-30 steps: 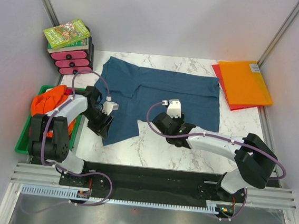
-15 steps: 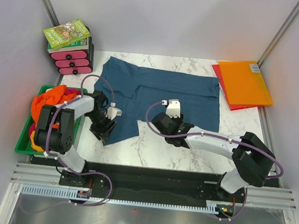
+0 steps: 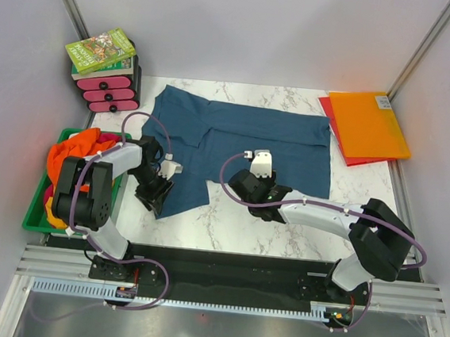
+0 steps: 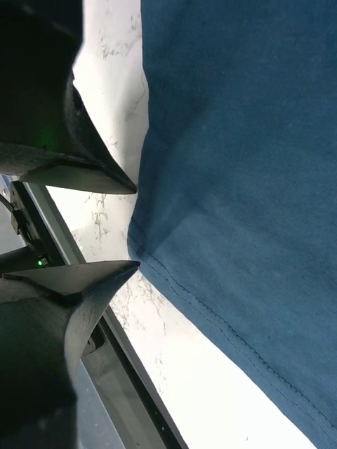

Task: Fold and stack the t-shirts
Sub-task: Grap the side of the flattened tshirt closest away from the robot with both arms

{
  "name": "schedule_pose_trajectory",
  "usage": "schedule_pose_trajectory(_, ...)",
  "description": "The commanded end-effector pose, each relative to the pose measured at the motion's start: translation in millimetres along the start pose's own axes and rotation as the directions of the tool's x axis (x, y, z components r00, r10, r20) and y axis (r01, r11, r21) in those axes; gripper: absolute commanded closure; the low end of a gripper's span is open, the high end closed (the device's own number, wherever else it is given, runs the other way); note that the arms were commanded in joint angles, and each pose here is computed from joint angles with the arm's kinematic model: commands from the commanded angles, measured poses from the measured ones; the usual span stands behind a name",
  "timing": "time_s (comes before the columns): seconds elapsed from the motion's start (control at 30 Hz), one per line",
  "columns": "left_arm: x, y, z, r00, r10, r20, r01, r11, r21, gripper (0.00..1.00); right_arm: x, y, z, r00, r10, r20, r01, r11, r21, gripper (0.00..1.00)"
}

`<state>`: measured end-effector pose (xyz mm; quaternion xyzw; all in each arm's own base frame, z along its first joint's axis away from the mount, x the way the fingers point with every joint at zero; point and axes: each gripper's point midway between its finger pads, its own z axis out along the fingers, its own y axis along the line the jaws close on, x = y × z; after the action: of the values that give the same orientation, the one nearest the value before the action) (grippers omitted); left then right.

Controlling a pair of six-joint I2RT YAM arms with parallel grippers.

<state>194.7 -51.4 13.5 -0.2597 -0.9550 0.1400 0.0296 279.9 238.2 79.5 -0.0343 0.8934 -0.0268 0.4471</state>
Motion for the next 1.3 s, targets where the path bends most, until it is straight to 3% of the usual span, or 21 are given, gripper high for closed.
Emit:
schedule_pose_trajectory(0.0, 1.5, 9.8, 15.4, 1.0, -0.008, -0.008, 0.008, 0.999, -0.035, 0.5, -9.0, 0.6, -3.0, 0.999, 0.039, 0.036, -0.04, 0.999, 0.001, 0.38)
schedule_pose_trajectory(0.1, -3.0, 5.8, 10.9, 1.0, -0.003, 0.028, 0.003, 1.0, -0.026, 0.51, -9.9, 0.7, -4.4, 0.998, 0.042, 0.038, -0.042, 0.999, -0.002, 0.38)
schedule_pose_trajectory(0.2, -23.8, -7.5, -16.9, 0.98, 0.058, 0.193, -0.054, 0.998, -0.023, 0.49, -15.8, 0.5, -9.0, 0.996, 0.064, 0.057, -0.063, 0.998, -0.022, 0.38)
schedule_pose_trajectory(0.27, -43.4, -13.9, -54.7, 0.925, 0.12, 0.36, -0.092, 0.991, -0.093, 0.42, -19.1, 0.5, -12.2, 0.994, 0.082, 0.073, -0.079, 0.996, -0.039, 0.38)
schedule_pose_trajectory(0.33, -64.4, -14.2, -87.3, 0.853, 0.141, 0.503, -0.072, 0.985, -0.154, 0.33, -26.2, -1.4, -16.9, 0.992, 0.09, 0.094, -0.086, 0.995, -0.049, 0.37)
schedule_pose_trajectory(0.4, -83.5, -15.8, -131.8, 0.744, 0.181, 0.644, -0.039, 0.973, -0.228, 0.26, -33.0, -2.2, -20.5, 0.991, 0.081, 0.108, -0.076, 0.996, -0.054, 0.37)
schedule_pose_trajectory(0.53, -122.9, 15.1, -188.4, 0.496, 0.137, 0.857, 0.188, 0.947, -0.261, 0.11, -47.3, -4.5, -28.8, 0.988, 0.075, 0.137, -0.067, 0.996, -0.062, 0.37)
schedule_pose_trajectory(0.6, -129.9, 36.4, -184.1, 0.452, 0.107, 0.885, 0.281, 0.925, -0.255, 0.08, -56.6, -6.4, -35.0, 0.985, 0.083, 0.154, -0.073, 0.995, -0.068, 0.37)
schedule_pose_trajectory(0.63, -138.8, 49.2, -182.6, 0.38, 0.119, 0.917, 0.321, 0.913, -0.252, 0.07, -60.7, -8.5, -36.9, 0.983, 0.077, 0.165, -0.068, 0.996, -0.061, 0.37)
schedule_pose_trajectory(0.73, -149.6, 75.4, -164.1, 0.296, 0.154, 0.943, 0.376, 0.889, -0.263, 0.0, -68.4, -13.6, -42.7, 0.979, 0.074, 0.188, -0.065, 0.996, -0.054, 0.37)
schedule_pose_trajectory(0.8, -152.0, 89.8, -145.9, 0.297, 0.174, 0.939, 0.397, 0.872, -0.288, 0.0, -71.0, -18.3, -45.2, 0.978, 0.075, 0.196, -0.068, 0.997, -0.044, 0.36)
schedule_pose_trajectory(0.83, -150.9, 96.2, -147.7, 0.244, 0.221, 0.944, 0.426, 0.85, -0.309, 0.0, -70.5, -19.5, -45.8, 0.979, 0.066, 0.195, -0.059, 0.997, -0.039, 0.36)
schedule_pose_trajectory(0.87, -149.6, 95.7, -136.5, 0.254, 0.186, 0.949, 0.422, 0.862, -0.281, 0.01, -71.2, -21.0, -45.7, 0.978, 0.065, 0.197, -0.06, 0.998, -0.032, 0.36)
schedule_pose_trajectory(0.93, -139.7, 91.9, -121.3, 0.207, 0.169, 0.964, 0.43, 0.869, -0.244, 0.0, -70.5, -20.7, -45.3, 0.979, 0.058, 0.194, -0.054, 0.998, -0.028, 0.37)
schedule_pose_trajectory(0.97, -143.6, 82.4, -149.5, 0.054, 0.224, 0.973, 0.424, 0.877, -0.225, 0.0, -68.6, -19.8, -43.0, 0.98, 0.058, 0.188, -0.054, 0.998, -0.025, 0.36)
schedule_pose_trajectory(1.03, -132.0, 74.1, -119.6, 0.086, 0.241, 0.967, 0.374, 0.891, -0.256, 0.0, -64.4, -17.1, -38.6, 0.983, 0.051, 0.176, -0.049, 0.999, -0.018, 0.36)
schedule_pose_trajectory(1.07, -135.4, 67.2, -139.3, -0.014, 0.298, 0.955, 0.362, 0.891, -0.273, 0.0, -63.8, -15.6, -37.2, 0.984, 0.058, 0.171, -0.055, 0.998, -0.02, 0.36)
schedule_pose_trajectory(1.13, -134.5, 48.6, -126.7, -0.011, 0.357, 0.934, 0.256, 0.904, -0.342, 0.0, -60.8, -11.4, -33.1, 0.986, 0.05, 0.159, -0.048, 0.999, -0.014, 0.36)
schedule_pose_trajectory(1.17, -137.9, 42.9, -118.4, 0.036, 0.368, 0.929, 0.205, 0.907, -0.368, 0.0, -61.0, -9.6, -32.5, 0.986, 0.063, 0.156, -0.061, 0.998, -0.016, 0.36)
schedule_pose_trajectory(1.2, -139.1, 46.0, -114.0, 0.063, 0.353, 0.934, 0.206, 0.911, -0.358, 0.0, -61.5, -7.5, -32.6, 0.986, 0.067, 0.154, -0.064, 0.998, -0.02, 0.36)
schedule_pose_trajectory(1.27, -141.8, 55.8, -118.4, 0.052, 0.338, 0.94, 0.259, 0.904, -0.34, 0.0, -63.8, -7.6, -33.1, 0.984, 0.077, 0.157, -0.075, 0.997, -0.019, 0.36)
